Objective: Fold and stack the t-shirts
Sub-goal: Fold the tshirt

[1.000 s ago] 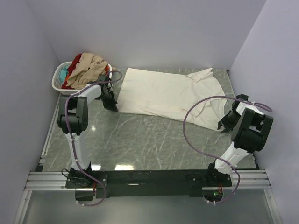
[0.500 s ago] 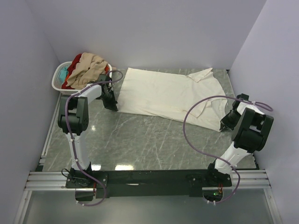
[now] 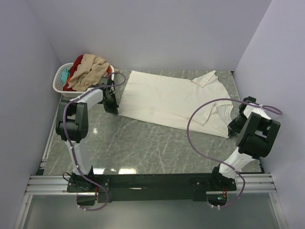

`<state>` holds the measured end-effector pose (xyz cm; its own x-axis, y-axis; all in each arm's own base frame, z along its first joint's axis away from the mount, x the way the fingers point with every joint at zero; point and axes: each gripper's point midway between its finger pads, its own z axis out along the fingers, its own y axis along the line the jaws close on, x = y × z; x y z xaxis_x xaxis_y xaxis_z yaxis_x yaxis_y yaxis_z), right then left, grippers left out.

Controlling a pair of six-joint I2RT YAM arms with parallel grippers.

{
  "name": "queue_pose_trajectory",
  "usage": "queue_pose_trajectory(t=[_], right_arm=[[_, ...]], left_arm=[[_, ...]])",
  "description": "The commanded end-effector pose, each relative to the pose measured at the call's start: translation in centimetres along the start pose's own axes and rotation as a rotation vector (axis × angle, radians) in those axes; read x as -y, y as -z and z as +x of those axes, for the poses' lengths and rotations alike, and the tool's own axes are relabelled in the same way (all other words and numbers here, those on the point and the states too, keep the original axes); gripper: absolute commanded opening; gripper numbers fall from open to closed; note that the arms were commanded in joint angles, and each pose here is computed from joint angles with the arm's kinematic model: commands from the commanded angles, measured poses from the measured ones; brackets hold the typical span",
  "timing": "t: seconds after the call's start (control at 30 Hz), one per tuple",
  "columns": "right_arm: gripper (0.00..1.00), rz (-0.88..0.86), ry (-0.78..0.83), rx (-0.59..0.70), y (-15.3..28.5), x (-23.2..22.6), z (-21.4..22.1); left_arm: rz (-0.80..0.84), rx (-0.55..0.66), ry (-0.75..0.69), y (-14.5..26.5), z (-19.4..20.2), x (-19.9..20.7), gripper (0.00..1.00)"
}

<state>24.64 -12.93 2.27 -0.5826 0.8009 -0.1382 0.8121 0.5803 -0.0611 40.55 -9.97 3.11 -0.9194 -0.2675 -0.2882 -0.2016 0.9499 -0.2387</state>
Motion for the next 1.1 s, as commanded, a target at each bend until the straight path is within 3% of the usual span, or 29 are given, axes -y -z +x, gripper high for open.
queue_pose_trajectory(t=[0.0,0.07,0.1,0.13,0.23,0.33,0.5,0.7,0.83,1.07], right_arm=[[0.03,0.068,-0.016,0.066,1.2,2.0,-1.1],[0.11,0.061,-0.017,0.077,2.0,2.0,-1.2],[0.23,0.059,-0.016,0.081,2.2,2.0,-1.2],[0.28,0.049,-0.016,0.09,2.8,1.9,-1.4],[0.43,0.012,-0.021,0.116,4.6,1.5,-1.9],[0.52,-0.056,-0.026,0.145,6.6,0.4,-2.4],[0.55,-0.224,0.06,0.199,9.6,-4.4,-1.3],[0.51,-0.401,0.217,0.157,10.4,-12.9,3.0],[0.47,-0.391,0.26,0.108,8.5,-15.6,4.3],[0.42,-0.3,0.291,0.075,5.6,-15.8,4.8]], left_arm=[[-0.038,0.067,-0.034,1.9,-0.9,-0.6,0.0],[-0.053,0.065,-0.032,2.3,-0.8,-0.9,0.03],[-0.062,0.056,-0.028,2.5,-0.5,-1.1,0.08],[-0.072,0.071,-0.025,3.0,-0.7,-1.2,0.21],[-0.07,0.097,-0.019,4.4,-1.0,-1.0,0.48],[-0.053,0.114,-0.025,5.7,-1.4,-0.1,0.61],[-0.007,0.147,-0.07,7.5,-2.2,2.8,0.68],[0.119,0.133,-0.102,7.2,-2.1,6.7,0.7],[0.173,0.096,-0.11,5.4,-1.6,7.8,0.69],[0.15,-0.002,-0.093,1.7,1.1,6.4,0.7]])
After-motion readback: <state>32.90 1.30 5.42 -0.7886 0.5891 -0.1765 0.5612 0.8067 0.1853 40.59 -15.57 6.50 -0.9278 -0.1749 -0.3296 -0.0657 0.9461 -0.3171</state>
